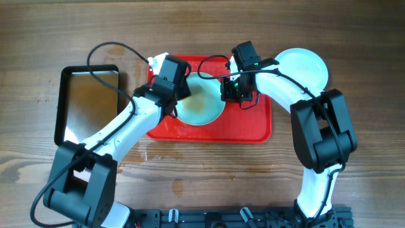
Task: Clean dirty plates on tray and stack at the side
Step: 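Scrub the plate held by the right gripper with the left sponge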
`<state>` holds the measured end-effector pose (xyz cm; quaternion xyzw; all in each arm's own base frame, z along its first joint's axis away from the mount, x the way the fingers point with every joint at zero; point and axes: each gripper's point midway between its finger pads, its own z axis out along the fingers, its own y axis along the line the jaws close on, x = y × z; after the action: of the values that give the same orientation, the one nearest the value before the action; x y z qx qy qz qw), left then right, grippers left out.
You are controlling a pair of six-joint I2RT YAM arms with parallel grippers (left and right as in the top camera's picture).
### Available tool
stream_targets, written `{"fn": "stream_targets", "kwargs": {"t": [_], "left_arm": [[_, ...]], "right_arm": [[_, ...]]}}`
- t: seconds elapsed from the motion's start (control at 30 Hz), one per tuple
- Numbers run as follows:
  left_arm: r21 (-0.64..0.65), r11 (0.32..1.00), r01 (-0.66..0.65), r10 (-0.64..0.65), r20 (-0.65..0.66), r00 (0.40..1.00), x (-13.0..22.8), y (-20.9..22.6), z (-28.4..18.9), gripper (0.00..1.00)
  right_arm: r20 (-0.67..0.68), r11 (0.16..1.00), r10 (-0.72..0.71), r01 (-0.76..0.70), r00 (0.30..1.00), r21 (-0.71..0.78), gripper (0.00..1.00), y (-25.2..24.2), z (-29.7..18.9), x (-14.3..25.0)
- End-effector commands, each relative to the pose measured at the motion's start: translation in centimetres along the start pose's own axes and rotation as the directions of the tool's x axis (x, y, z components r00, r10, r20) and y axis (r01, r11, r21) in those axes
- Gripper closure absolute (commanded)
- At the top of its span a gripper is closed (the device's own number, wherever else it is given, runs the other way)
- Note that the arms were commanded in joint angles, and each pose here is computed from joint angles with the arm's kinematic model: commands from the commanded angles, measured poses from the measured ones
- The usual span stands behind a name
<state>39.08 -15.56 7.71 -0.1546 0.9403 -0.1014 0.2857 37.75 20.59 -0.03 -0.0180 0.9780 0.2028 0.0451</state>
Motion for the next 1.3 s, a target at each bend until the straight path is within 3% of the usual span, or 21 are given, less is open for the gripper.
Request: {"fn": "stream_targets", "kwargs": {"t": [0.0,0.33,0.47,0.63,0.87,1.07,1.17,1.27], "left_arm": [[0.057,0.996,0.069,-0.061,-0.124,0.99,3.3,-1.5,1.9,0.96],[-0.016,0.999,0.04,-0.042,-0.138,0.99,5.6,-0.2,7.0,0.96],[-0.165,0.986,0.033,-0.046,-0.079,0.996,4.2,3.6,6.7,0.96],[-0.224,0.966,-0.129,0.125,-0.033,0.992,1.5,5.3,5.4,0.96],[-0.322,0.932,-0.165,0.219,0.14,0.966,-3.6,5.8,1.0,0.96],[-0.223,0.963,-0.15,0.196,0.199,0.96,-5.2,3.8,-2.2,0.96],[-0.08,0.99,-0.119,0.127,0.098,0.987,-2.8,1.9,-1.3,0.96],[0.085,0.996,-0.02,0.027,-0.081,0.996,0.9,-0.6,0.3,0.96]], "right_arm": [[-0.041,0.996,0.023,-0.019,0.999,0.086,0.96,-2.2,1.6,1.5],[-0.042,0.996,0.022,-0.018,0.999,0.087,0.96,-2.2,1.6,1.6],[-0.042,0.996,0.022,-0.018,0.999,0.087,0.96,-2.2,1.6,1.5],[-0.043,0.996,0.021,-0.018,0.999,0.087,0.96,-2.2,1.6,1.6],[-0.042,0.996,0.022,-0.018,0.999,0.087,0.96,-2.2,1.6,1.5],[-0.042,0.996,0.022,-0.018,0.999,0.087,0.96,-2.2,1.6,1.5],[-0.042,0.996,0.022,-0.018,0.999,0.087,0.96,-2.2,1.6,1.5],[-0.041,0.996,0.022,-0.018,0.999,0.086,0.96,-2.2,1.6,1.5]]}}
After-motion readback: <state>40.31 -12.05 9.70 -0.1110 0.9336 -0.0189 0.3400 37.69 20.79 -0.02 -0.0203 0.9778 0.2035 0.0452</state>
